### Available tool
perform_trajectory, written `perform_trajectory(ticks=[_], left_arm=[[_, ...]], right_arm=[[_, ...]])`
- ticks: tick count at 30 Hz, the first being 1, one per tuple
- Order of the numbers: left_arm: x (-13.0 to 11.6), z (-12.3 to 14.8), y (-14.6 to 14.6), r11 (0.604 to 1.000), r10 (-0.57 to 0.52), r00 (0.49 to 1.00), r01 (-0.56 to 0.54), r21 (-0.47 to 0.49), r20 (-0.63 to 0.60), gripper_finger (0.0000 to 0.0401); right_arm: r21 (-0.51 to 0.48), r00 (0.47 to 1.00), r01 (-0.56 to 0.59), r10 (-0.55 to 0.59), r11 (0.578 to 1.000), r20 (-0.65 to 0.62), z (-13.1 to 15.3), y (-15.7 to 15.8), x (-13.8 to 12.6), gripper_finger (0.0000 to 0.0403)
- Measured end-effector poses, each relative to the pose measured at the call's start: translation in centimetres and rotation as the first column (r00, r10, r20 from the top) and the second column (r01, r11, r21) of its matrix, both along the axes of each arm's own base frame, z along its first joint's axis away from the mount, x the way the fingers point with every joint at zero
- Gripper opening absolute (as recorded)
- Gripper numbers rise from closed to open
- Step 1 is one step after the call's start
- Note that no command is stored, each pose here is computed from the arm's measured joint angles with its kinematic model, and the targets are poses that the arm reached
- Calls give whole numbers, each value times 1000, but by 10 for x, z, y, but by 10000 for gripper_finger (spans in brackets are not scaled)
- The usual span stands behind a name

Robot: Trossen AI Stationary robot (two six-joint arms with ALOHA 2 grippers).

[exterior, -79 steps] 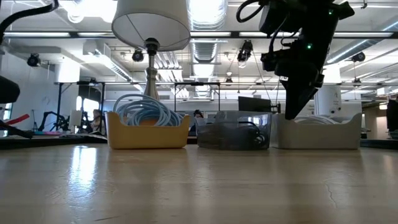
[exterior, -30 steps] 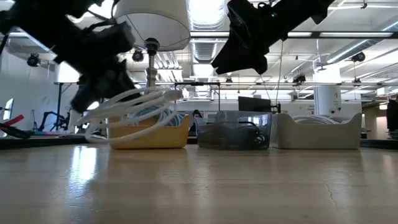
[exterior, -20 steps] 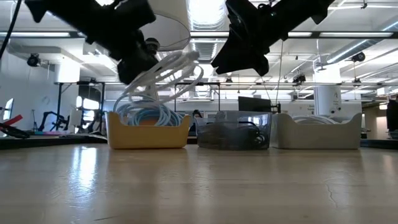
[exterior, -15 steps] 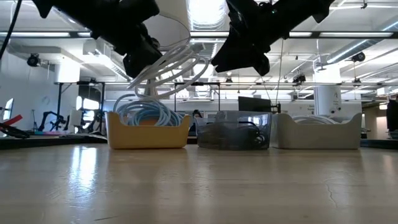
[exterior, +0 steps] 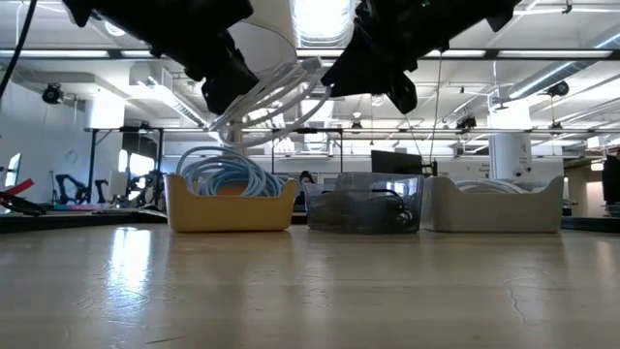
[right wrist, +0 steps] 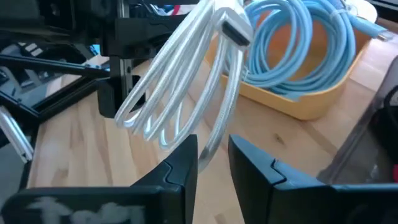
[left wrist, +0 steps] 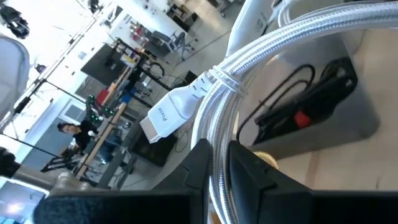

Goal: Pick & Place USB Port
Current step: Put the white charger cable into the gray bin

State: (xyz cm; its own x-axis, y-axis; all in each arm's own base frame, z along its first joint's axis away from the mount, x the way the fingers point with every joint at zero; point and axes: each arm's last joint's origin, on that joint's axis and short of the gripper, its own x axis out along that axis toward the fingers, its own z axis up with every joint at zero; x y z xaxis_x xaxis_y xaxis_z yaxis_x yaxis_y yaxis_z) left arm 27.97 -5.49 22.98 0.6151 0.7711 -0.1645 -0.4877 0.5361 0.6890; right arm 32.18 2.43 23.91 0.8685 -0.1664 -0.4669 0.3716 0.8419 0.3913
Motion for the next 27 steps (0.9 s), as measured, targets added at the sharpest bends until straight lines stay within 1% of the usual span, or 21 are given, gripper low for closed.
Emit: perform_trajectory(ticks=[5, 10, 14, 19, 27], left_arm=[[3, 7, -1, 1000, -9, 999, 9, 15, 40, 42], [4, 10, -1, 999, -21, 999, 19, 32, 41, 42], [4, 11, 0, 999, -30, 998, 29, 25, 53, 42], [4, 10, 2, 999, -32, 998, 31, 23, 50, 42], [3, 2, 7, 998, -36, 999, 36, 42, 2, 42]], right_arm=[[3, 999, -1, 1, 1000, 34, 3, 0, 2, 96], [2, 999, -2, 2, 1000, 44, 4, 0, 2, 103], [3, 996, -6, 6, 1000, 92, 8, 1, 4, 105], [-33, 992, -25, 28, 999, 122, 11, 1, 5, 102], [-37, 991, -20, 24, 999, 129, 13, 3, 5, 107]])
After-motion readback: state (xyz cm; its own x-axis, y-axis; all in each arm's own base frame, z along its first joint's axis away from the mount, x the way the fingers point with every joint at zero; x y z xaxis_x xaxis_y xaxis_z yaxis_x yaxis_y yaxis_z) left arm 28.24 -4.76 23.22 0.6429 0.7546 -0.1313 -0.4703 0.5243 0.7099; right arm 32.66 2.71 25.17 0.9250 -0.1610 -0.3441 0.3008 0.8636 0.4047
